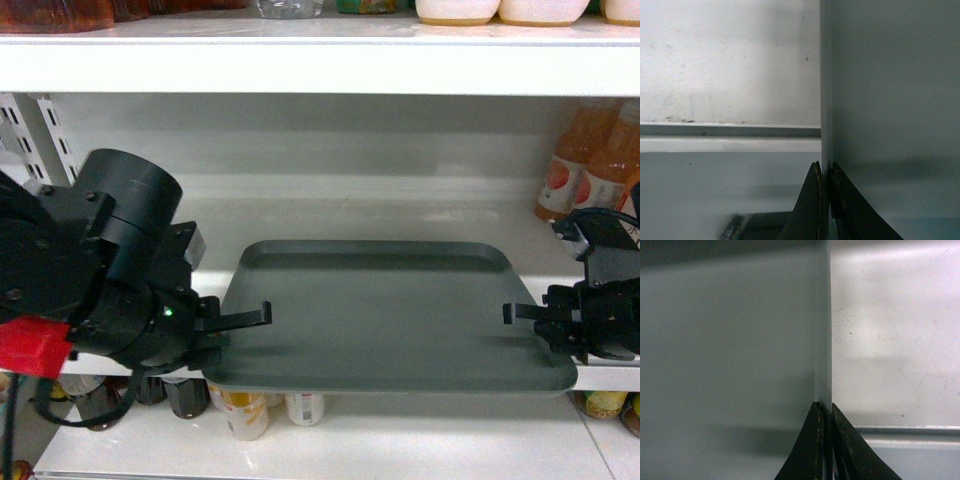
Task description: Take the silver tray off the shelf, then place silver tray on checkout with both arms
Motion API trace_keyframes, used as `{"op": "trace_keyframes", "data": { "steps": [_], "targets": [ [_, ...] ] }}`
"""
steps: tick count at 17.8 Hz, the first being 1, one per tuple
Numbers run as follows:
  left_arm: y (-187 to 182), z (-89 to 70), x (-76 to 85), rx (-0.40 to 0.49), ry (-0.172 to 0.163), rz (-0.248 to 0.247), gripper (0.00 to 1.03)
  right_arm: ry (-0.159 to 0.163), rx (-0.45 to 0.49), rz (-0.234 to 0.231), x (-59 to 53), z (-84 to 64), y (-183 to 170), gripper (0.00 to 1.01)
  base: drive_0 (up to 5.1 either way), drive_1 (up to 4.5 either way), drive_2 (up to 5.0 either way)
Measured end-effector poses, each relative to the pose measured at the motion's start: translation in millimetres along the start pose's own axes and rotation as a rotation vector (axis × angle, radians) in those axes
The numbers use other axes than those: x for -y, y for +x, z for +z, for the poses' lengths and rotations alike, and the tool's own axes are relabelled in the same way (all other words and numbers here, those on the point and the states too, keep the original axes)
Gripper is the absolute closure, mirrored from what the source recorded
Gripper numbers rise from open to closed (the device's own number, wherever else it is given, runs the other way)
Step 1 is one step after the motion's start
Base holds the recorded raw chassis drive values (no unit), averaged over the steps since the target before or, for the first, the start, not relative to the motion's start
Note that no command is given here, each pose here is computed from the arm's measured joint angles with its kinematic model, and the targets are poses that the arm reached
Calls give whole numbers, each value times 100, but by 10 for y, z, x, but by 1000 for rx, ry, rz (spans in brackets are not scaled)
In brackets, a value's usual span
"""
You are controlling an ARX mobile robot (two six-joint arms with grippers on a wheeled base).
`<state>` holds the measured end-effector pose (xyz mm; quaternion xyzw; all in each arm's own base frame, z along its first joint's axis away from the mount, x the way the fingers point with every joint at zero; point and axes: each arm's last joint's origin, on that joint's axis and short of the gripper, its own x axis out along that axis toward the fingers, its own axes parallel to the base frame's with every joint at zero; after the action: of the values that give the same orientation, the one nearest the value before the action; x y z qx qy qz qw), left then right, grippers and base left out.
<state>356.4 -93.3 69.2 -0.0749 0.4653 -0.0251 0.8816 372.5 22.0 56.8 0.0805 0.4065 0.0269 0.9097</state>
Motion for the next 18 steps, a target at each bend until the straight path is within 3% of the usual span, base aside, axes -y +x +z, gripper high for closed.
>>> {"op": "trace_keyframes", "data": {
  "steps": [1, 3, 18],
  "targets": [
    [-935, -12, -11, 189, 0, -40, 100, 13, 197, 77, -110, 24, -953, 97, 0, 0, 0],
    [-1033, -101, -19, 191, 2, -36, 100, 10, 201, 82, -107, -89, -1096, 97, 0, 0, 0],
    [-1031, -118, -7, 192, 13, -32, 100, 9, 200, 74, -112, -132, -1116, 97, 0, 0, 0]
  ]
}}
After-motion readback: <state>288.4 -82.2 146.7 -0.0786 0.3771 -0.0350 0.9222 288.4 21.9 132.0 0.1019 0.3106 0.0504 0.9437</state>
